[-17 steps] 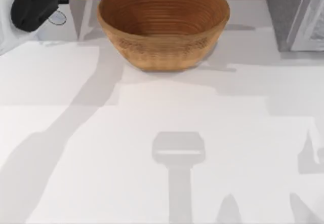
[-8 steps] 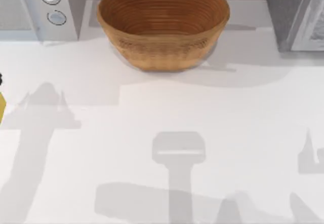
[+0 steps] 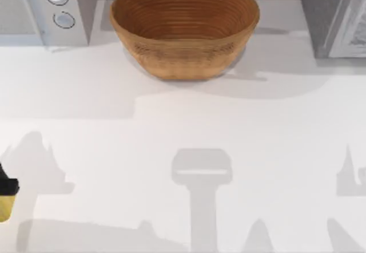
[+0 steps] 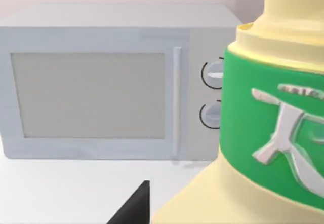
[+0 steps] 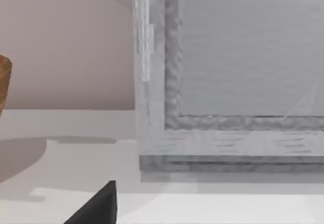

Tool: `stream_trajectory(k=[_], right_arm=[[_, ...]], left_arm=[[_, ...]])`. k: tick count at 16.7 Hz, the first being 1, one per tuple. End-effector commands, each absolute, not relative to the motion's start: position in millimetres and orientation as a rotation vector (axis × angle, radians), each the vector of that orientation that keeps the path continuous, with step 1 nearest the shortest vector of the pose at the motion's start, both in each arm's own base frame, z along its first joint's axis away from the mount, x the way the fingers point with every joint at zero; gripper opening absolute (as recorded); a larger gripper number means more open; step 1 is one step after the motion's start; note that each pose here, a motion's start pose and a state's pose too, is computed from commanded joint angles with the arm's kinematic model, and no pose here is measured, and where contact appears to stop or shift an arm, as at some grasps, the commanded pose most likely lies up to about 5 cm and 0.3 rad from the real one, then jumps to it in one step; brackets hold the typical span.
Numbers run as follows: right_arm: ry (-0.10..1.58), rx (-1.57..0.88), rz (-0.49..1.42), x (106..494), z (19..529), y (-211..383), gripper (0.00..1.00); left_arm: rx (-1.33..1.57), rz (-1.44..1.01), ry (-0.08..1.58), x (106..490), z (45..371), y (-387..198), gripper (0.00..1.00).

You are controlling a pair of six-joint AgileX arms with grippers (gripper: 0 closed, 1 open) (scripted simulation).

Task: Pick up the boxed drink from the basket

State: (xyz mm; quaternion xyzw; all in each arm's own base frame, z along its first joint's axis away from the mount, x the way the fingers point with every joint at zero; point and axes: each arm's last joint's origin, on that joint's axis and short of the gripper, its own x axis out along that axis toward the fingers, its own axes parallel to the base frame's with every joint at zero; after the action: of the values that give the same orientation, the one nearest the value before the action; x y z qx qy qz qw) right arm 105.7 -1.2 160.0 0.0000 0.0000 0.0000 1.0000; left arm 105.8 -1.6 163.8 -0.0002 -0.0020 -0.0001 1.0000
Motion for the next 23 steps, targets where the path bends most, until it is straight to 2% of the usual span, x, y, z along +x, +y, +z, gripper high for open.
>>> stream_trajectory(k=[8,14,20,23], right_arm=[[0.0,0.0,0.0,105.7,160.0,-1.2,1.0],[0.0,0.0,0.0,105.7,160.0,-1.2,1.0],[0.0,0.0,0.0,105.7,160.0,-1.2,1.0],[0.0,0.0,0.0,105.7,160.0,-1.2,1.0]], left_arm=[[0.0,0.001,0.005,106.2,161.4,-2.0,0.0],[-0.044,0.048,0.071,118.9,201.6,-21.0,0.0],[-0.059,0.186,0.152,165.3,256.3,-91.3,0.0],[-0.035,0.273,0.153,187.1,264.2,-156.1,0.0]])
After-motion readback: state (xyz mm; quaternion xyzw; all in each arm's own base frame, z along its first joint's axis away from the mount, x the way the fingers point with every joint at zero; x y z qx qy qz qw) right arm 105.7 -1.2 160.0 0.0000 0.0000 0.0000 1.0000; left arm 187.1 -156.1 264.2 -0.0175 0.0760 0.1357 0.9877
